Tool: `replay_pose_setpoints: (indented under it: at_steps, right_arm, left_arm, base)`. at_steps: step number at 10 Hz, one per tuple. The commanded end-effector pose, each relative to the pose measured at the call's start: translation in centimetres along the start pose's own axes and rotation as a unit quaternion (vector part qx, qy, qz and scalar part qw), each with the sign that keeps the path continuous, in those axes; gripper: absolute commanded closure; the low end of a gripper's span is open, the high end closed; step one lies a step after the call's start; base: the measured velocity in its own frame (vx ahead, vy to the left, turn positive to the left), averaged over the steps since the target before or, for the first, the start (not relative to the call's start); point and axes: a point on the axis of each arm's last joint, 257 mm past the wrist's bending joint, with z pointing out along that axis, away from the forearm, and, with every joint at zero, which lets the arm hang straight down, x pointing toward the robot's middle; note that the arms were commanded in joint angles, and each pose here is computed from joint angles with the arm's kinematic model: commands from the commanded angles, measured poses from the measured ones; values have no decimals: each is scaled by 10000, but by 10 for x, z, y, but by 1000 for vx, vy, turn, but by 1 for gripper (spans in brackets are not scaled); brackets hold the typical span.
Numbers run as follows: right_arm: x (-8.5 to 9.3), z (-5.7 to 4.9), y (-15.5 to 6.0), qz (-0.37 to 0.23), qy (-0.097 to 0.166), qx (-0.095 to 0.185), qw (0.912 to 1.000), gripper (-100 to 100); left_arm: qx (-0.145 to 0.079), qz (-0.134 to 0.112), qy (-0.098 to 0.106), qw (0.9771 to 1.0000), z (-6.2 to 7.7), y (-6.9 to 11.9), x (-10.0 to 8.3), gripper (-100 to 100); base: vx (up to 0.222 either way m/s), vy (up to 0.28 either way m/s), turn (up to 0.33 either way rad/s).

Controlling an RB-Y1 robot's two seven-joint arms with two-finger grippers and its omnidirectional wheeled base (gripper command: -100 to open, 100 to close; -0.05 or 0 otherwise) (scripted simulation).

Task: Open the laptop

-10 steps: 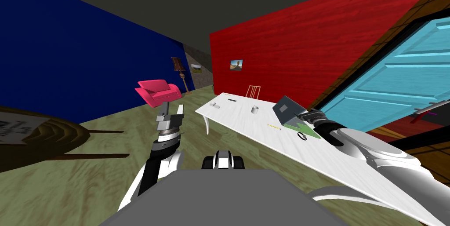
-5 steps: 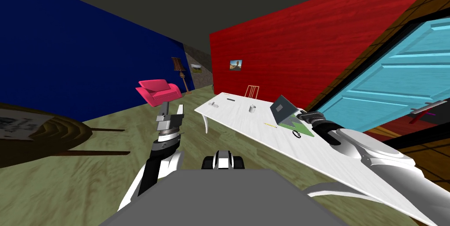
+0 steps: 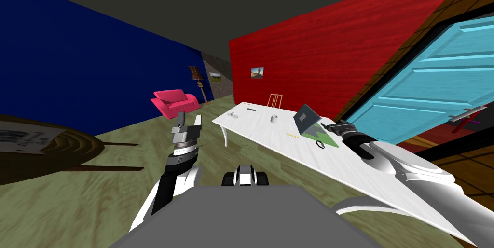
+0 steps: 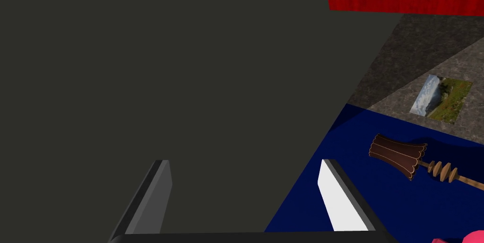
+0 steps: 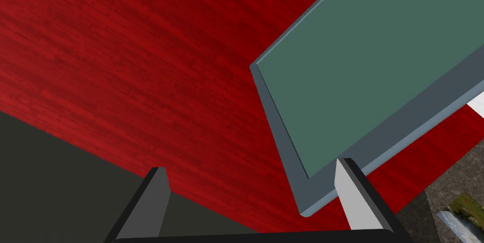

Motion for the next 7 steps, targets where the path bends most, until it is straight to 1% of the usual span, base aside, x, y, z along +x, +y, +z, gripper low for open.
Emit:
replay_pose_setpoints:
  at_steps: [1, 3, 4, 5, 6, 7]
  right_arm:
    - [0, -3, -6, -608, 57, -12, 9981, -100]
    - [0, -5, -10, -1093, 109, -29, 9939, -100]
    - [0, -4, -9, -928, 90, -24, 9956, -100]
    - [0, -4, -9, -963, 93, -24, 9953, -100]
    - [0, -4, -9, -959, 91, -24, 9953, 100]
    - [1, -2, -5, -454, 59, -27, 9989, 100]
  left_arm:
    - [1, 0, 0, 10000, 0, 0, 0, 0]
    - [0, 0, 0, 10000, 0, 0, 0, 0]
    - [0, 0, 0, 10000, 0, 0, 0, 0]
    - [0, 0, 1, 10000, 0, 0, 0, 0]
    - [0, 1, 1, 10000, 0, 0, 0, 0]
    - [0, 1, 1, 10000, 0, 0, 0, 0]
  base:
    - [104, 142, -9]
    - [92, 133, -11]
    - [40, 59, -4]
    - [9, 14, 3]
    - [4, 6, 1]
    - [-51, -74, 7]
